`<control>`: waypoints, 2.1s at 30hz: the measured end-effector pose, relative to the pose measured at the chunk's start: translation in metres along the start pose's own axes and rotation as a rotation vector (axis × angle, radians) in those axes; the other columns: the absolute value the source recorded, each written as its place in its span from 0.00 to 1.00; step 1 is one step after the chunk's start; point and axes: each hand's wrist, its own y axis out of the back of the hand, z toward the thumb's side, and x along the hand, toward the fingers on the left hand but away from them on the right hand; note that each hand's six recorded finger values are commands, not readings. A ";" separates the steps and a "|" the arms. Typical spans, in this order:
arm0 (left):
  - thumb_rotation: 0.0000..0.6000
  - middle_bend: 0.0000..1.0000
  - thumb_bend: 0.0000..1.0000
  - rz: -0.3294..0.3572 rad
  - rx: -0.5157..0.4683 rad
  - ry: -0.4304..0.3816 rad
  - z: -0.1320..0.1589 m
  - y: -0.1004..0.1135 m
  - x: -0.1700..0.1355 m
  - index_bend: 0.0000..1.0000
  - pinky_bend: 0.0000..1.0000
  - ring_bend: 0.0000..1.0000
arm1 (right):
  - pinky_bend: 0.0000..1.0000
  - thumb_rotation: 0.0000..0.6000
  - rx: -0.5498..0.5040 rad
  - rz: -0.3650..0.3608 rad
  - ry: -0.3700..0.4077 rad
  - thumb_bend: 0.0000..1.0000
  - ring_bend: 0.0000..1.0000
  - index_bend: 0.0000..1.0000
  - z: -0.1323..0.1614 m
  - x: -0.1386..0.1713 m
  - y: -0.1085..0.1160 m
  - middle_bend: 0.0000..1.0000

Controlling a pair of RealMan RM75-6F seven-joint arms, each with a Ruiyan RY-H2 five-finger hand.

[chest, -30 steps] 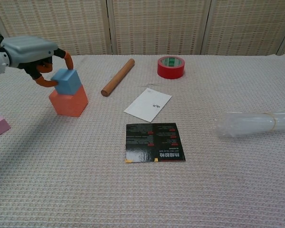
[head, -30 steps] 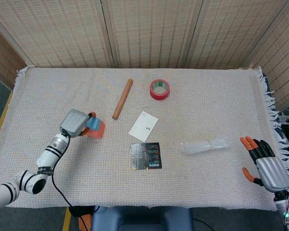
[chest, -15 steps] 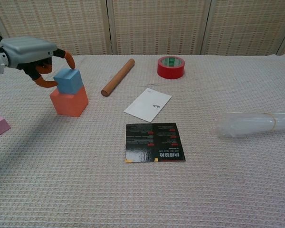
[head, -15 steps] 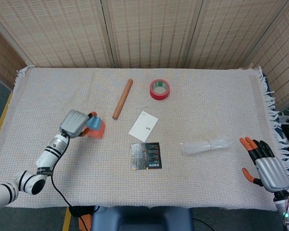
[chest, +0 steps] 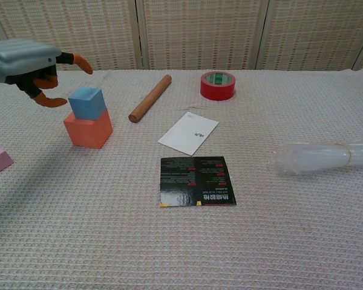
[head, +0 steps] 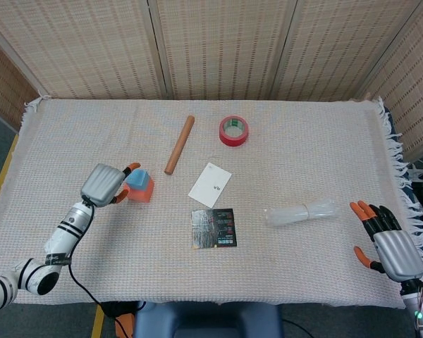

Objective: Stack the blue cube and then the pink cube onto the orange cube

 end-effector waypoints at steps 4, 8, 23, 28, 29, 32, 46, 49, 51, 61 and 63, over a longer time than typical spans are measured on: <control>1.00 1.00 0.33 -0.018 -0.054 0.024 -0.014 -0.013 -0.045 0.18 1.00 1.00 | 0.00 1.00 -0.006 0.005 0.016 0.29 0.00 0.00 0.003 0.002 0.000 0.00; 1.00 1.00 0.33 -0.077 -0.077 0.047 -0.027 -0.040 -0.093 0.19 1.00 1.00 | 0.00 1.00 -0.010 0.011 0.034 0.29 0.00 0.00 0.007 0.005 -0.001 0.00; 1.00 1.00 0.33 -0.101 0.120 0.067 -0.062 -0.098 -0.113 0.22 1.00 1.00 | 0.00 1.00 -0.011 0.023 0.063 0.29 0.00 0.00 0.017 0.013 -0.005 0.00; 1.00 1.00 0.33 -0.109 0.149 0.079 -0.074 -0.111 -0.107 0.26 1.00 1.00 | 0.00 1.00 -0.006 0.025 0.056 0.29 0.00 0.00 0.016 0.013 -0.006 0.00; 1.00 1.00 0.33 -0.111 0.149 0.080 -0.075 -0.113 -0.106 0.27 1.00 1.00 | 0.00 1.00 -0.005 0.025 0.054 0.29 0.00 0.00 0.016 0.012 -0.006 0.00; 1.00 1.00 0.32 -0.117 0.151 0.082 -0.078 -0.118 -0.102 0.30 1.00 1.00 | 0.00 1.00 -0.004 0.025 0.050 0.29 0.00 0.00 0.015 0.012 -0.006 0.00; 1.00 1.00 0.32 -0.119 0.178 0.097 -0.091 -0.125 -0.094 0.40 1.00 1.00 | 0.00 1.00 -0.012 0.043 0.055 0.29 0.00 0.00 0.016 0.014 -0.006 0.00; 1.00 1.00 0.33 -0.112 0.200 0.098 -0.094 -0.125 -0.092 0.43 1.00 1.00 | 0.00 1.00 -0.012 0.044 0.057 0.29 0.00 0.00 0.016 0.015 -0.007 0.00; 1.00 1.00 0.33 -0.105 0.207 0.098 -0.095 -0.126 -0.091 0.46 1.00 1.00 | 0.00 1.00 -0.012 0.046 0.057 0.29 0.00 0.00 0.017 0.015 -0.007 0.00; 1.00 1.00 0.34 -0.050 0.163 0.076 -0.089 -0.117 -0.091 0.51 1.00 1.00 | 0.00 1.00 -0.014 0.053 0.060 0.29 0.00 0.00 0.017 0.014 -0.008 0.00; 1.00 1.00 0.34 -0.042 0.144 0.066 -0.085 -0.113 -0.092 0.51 1.00 1.00 | 0.00 1.00 -0.015 0.054 0.062 0.29 0.00 0.00 0.017 0.014 -0.008 0.00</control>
